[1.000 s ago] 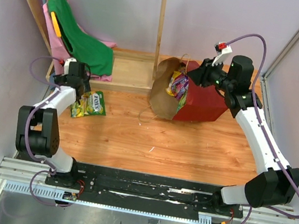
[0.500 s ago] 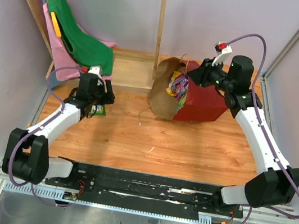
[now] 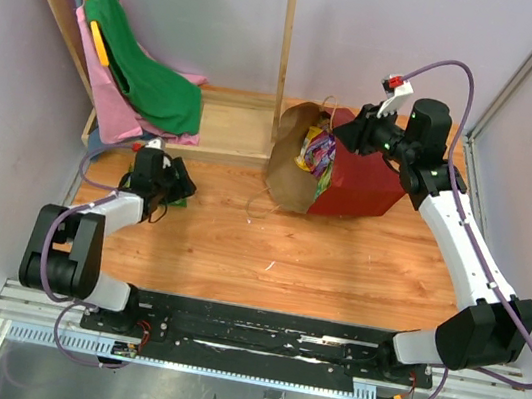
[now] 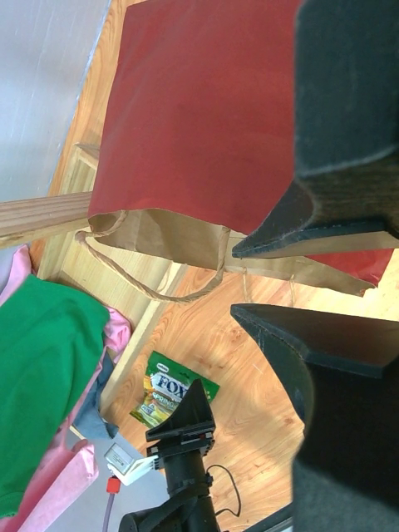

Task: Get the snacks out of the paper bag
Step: Place the snack at the center of the board.

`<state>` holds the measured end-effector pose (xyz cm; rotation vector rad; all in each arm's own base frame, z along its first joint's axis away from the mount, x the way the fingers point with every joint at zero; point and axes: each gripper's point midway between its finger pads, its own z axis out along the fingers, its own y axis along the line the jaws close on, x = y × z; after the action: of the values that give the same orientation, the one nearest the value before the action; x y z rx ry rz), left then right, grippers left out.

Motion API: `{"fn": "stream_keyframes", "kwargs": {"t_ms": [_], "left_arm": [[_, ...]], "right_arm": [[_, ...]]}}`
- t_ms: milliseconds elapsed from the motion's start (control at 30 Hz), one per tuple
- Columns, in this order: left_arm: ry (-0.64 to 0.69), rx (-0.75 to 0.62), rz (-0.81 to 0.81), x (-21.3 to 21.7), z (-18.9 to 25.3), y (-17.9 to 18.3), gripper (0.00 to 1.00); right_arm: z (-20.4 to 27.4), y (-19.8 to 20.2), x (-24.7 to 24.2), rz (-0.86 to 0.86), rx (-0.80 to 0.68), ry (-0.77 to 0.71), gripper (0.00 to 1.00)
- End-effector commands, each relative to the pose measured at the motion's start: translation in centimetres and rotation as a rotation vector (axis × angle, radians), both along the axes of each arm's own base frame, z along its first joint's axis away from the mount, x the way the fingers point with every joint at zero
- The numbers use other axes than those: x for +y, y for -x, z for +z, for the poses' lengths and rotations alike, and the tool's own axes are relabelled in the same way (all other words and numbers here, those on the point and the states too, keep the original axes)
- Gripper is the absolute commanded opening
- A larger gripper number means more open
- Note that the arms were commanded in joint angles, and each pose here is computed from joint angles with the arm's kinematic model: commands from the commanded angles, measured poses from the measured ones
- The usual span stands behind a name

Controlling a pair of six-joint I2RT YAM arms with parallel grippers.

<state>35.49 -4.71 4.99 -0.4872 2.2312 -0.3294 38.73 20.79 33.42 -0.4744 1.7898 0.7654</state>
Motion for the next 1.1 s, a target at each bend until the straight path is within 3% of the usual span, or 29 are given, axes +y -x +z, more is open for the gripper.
{"fn": "stream_keyframes", "kwargs": {"t_ms": [0,367,700,1067], "left_arm": [[0.053,-0.032,0.039,1.4,-0.6,-0.3,0.70],[0.114,0.042,0.122,4.5,-3.1,0.4,0.71],[0.064,0.048,0.258,8.6,-2.5,0.8,0.74],[0.094,-0.010,0.203,8.1,-0.2,-0.7,0.77]], "right_arm": [[1.4,0.6,0.2,0.013,-0.047,-0.004,0.30],[1.4,0.5,0.3,0.017,-0.042,-0.010,0.30],[1.4,0.5,0.3,0.014,-0.045,-0.005,0.30],[1.4,0.6,0.4,0.020,-0.040,-0.012,0.30]]}}
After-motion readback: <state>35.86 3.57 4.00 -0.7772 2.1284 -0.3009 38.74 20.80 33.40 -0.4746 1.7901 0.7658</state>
